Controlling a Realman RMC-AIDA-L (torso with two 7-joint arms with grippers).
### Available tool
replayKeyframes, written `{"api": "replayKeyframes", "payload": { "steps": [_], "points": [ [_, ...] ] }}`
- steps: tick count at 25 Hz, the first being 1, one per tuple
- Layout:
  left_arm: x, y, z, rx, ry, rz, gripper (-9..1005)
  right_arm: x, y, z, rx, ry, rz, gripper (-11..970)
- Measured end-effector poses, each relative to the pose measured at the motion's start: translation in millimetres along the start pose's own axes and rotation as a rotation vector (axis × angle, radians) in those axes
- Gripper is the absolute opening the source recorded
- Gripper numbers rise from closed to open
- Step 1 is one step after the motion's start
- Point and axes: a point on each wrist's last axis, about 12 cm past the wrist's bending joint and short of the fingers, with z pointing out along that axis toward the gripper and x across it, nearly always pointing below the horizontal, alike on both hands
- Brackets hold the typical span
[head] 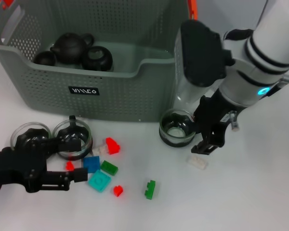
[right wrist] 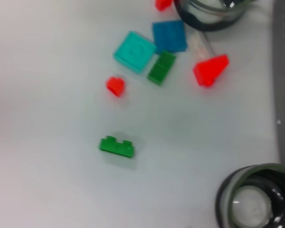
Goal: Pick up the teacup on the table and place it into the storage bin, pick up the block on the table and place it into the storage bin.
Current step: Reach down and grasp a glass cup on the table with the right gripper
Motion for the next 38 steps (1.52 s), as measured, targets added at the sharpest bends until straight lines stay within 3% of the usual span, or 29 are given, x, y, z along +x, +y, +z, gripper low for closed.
{"api": "replayKeyframes", "payload": {
  "steps": [14,19,22,38],
  "points": [
    [2.6,1.2,-0.3,-0.015,-0.008,-0.014,894,-4.0,-5.6,17.3,0.062,0.009,-0.031,578],
    [2.9,1.3,-0.6,-0.018,-0.014,-0.018,894,-3.4,-6.4,28.0,0.066,0.025,-0.068,753],
    [4.5,1.2,0.1,-0.023,-0.016,-0.025,893,-4.9,-5.3,35.6,0.074,0.036,-0.099,927],
    [12.6,2.4,0.8,-0.057,-0.040,-0.062,891,-14.9,-3.3,54.7,0.121,0.043,-0.219,915]
  ]
}}
